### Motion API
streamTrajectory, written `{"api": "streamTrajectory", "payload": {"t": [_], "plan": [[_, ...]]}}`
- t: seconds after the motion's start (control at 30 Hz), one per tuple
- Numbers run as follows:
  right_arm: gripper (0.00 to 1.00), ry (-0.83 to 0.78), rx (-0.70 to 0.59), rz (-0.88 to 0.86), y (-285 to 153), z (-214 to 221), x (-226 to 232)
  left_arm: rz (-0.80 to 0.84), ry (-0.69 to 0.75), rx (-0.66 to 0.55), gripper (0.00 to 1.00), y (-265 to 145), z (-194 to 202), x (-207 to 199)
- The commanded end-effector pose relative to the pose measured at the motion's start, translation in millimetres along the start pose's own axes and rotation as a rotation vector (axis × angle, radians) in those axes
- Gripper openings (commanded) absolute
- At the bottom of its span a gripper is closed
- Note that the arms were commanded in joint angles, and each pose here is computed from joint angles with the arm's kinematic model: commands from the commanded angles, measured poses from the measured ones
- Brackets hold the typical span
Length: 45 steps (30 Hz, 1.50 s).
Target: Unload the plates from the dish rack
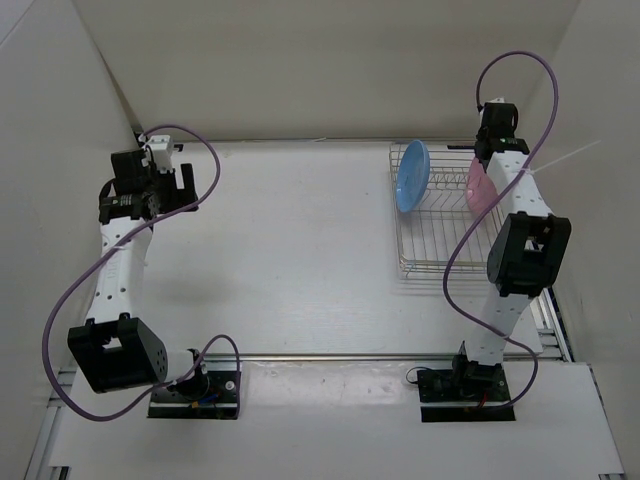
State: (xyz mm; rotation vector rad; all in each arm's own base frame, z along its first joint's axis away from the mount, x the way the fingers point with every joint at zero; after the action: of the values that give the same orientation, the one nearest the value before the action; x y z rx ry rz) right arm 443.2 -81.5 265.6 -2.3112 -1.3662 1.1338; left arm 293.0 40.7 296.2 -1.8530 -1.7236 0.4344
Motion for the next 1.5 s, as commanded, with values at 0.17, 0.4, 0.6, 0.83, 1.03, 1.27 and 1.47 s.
{"api": "streamTrajectory", "payload": {"t": [0.17, 0.4, 0.6, 0.83, 1.03, 1.27, 1.47], "plan": [[0.01, 0.045, -0.057, 0.119, -18.5, -25.9, -5.2, 0.001, -0.007, -0.008, 1.00, 0.5, 3.2, 4.8], [0.01, -0.029, -0.124, 0.259, -50.6, -55.8, -4.9, 0.004, -0.009, 0.001, 1.00, 3.3, 4.3, 4.9], [0.01, -0.043, -0.171, 0.374, -63.6, -65.2, -22.2, -0.002, -0.010, 0.012, 1.00, 4.4, 4.1, 5.9], [0.01, 0.054, -0.316, 0.378, -123.5, -90.5, -46.2, -0.026, 0.001, 0.007, 1.00, -0.2, -7.7, 10.8], [0.01, 0.158, -0.451, 0.241, -181.9, -84.2, -47.5, -0.028, 0.054, -0.028, 1.00, 0.4, -18.1, 2.4], [0.01, 0.413, -0.534, -0.024, -245.7, -56.2, -69.2, 0.140, 0.176, -0.181, 1.00, -26.9, -60.6, -35.2], [0.01, 0.160, -0.574, -0.772, -287.5, -13.8, -31.1, 0.484, 0.324, -0.349, 1.00, -58.6, -104.5, -103.2]]}}
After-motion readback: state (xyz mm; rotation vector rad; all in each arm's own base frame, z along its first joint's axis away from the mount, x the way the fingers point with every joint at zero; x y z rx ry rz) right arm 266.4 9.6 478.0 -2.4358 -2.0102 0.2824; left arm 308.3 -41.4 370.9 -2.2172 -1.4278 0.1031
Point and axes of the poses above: each gripper's point midway between its finger pads, its own y axis out along the fingers, its own x axis along the line the jaws close on, z = x × y, the point moved 10 cm from there along -y, back along the fingers, and after that the axes turned 11 degrees about y, right-handed, at the moved point
